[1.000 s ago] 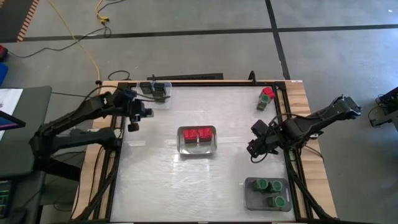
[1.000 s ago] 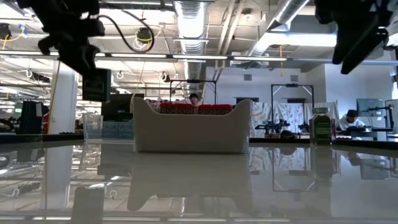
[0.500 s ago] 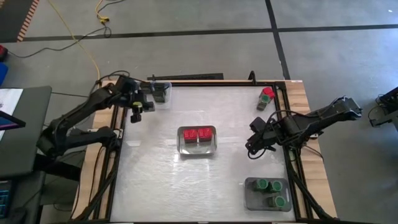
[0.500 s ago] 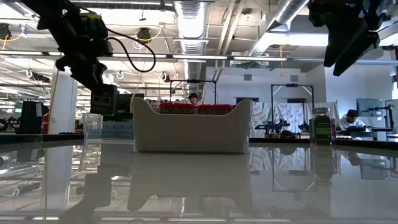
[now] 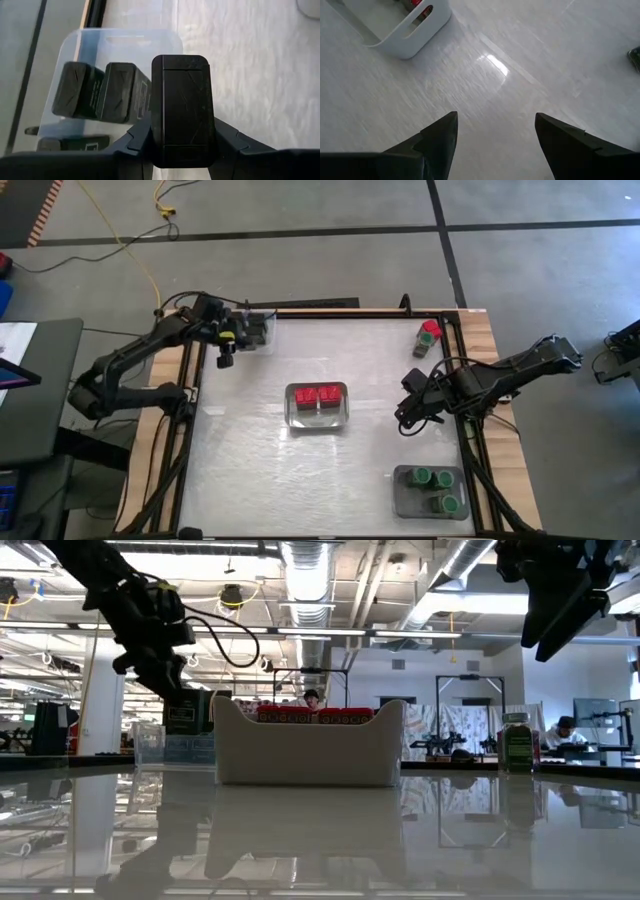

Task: Sort spices by type
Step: Put the black seasoning can into the transparent bin

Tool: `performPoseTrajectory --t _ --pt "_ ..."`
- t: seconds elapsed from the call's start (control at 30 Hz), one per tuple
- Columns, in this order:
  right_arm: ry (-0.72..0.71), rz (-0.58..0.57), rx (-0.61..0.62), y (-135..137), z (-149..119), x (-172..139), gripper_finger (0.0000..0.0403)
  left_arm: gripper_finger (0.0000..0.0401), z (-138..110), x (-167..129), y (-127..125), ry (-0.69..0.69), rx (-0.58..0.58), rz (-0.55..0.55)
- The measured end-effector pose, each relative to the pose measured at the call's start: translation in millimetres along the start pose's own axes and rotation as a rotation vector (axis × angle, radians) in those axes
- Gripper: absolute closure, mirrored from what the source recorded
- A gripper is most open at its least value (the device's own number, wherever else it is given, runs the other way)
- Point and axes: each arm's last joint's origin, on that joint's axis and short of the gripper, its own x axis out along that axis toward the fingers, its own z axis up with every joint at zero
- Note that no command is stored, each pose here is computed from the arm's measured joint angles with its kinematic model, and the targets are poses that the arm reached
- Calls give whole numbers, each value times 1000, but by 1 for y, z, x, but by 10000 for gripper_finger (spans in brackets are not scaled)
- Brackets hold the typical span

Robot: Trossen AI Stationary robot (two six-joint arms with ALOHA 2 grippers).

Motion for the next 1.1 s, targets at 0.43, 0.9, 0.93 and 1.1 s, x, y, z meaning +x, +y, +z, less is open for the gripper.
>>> performPoseTrajectory --t 0.43,0.9,0.93,1.1 --pt "0 0 1 0 0 0 113 279 5 -6 15 -87 22 -24" --pt "-2 3 18 0 0 0 113 279 -8 7 25 -33 15 -49" --pt "-2 3 18 0 0 0 113 279 -8 7 24 -33 15 -50" --pt "-3 -3 30 -1 2 1 113 278 -8 7 25 -25 14 -44"
